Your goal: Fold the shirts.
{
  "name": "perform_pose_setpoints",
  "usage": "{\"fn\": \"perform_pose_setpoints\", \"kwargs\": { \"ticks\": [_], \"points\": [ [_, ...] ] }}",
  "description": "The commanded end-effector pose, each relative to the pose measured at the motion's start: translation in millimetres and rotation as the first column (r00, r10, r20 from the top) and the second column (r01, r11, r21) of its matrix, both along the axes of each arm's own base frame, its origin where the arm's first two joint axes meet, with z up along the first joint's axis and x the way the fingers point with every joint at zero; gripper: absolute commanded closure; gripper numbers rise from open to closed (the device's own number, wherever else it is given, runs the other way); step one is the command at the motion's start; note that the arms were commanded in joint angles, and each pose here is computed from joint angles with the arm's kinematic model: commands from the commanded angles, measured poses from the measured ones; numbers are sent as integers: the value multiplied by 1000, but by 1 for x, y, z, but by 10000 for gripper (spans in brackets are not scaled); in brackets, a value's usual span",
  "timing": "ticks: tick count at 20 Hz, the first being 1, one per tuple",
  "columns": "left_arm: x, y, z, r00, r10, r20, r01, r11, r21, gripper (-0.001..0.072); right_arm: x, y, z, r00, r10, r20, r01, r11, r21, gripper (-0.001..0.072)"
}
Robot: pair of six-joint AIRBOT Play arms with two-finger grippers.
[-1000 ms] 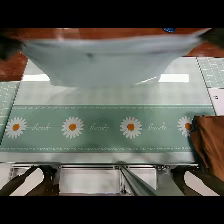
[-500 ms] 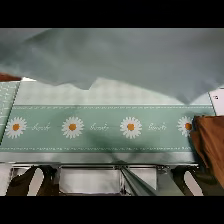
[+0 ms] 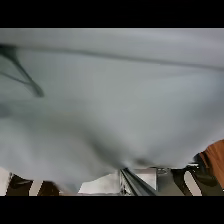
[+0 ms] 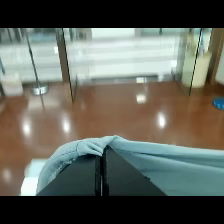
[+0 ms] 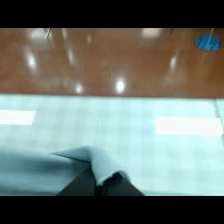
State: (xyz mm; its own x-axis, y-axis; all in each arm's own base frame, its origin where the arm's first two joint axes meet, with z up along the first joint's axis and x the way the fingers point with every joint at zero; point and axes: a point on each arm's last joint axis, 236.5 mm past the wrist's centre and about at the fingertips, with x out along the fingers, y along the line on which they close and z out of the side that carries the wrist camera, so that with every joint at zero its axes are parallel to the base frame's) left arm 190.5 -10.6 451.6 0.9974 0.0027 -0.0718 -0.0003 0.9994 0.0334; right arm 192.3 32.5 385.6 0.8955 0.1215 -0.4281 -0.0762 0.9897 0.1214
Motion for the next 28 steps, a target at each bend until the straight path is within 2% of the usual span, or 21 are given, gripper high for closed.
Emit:
{"fn": "perform_pose_setpoints", "kwargs": {
  "ticks": [1, 6, 12, 17, 19, 22, 24, 26, 28],
  "points": [
    [44, 8, -81, 972, -16, -236, -6, 996, -94, 689, 41, 14, -67, 987, 76, -143, -61, 992, 111, 687],
    [141, 9, -225, 860, -124, -494, -28, 957, -288, 689, 136, 30, -202, 937, 180, -298, -76, 941, 331, 687],
    [270, 27, -369, 771, -155, -617, -187, 872, -453, 689, 254, 4, -331, 888, 139, -437, 56, 913, 403, 687],
    [361, 5, -432, 699, -261, -666, -207, 817, -538, 689, 340, 0, -379, 850, 177, -496, 109, 862, 494, 687],
    [370, -17, -453, 628, -336, -702, -210, 796, -568, 689, 353, 3, -390, 825, 202, -528, 125, 846, 519, 687],
    [358, -26, -469, 544, -381, -747, -209, 801, -561, 689, 342, 9, -398, 782, 252, -570, 108, 845, 523, 687],
    [342, -17, -461, 499, -408, -764, -169, 819, -548, 689, 322, 11, -391, 743, 316, -590, 61, 846, 529, 686],
    [308, -15, -453, 397, -461, -794, -95, 839, -535, 689, 295, 9, -384, 685, 375, -625, 8, 854, 521, 686],
    [267, -7, -468, 241, -445, -863, -75, 878, -473, 689, 269, -9, -395, 615, 332, -716, -7, 910, 416, 686]
  ]
}}
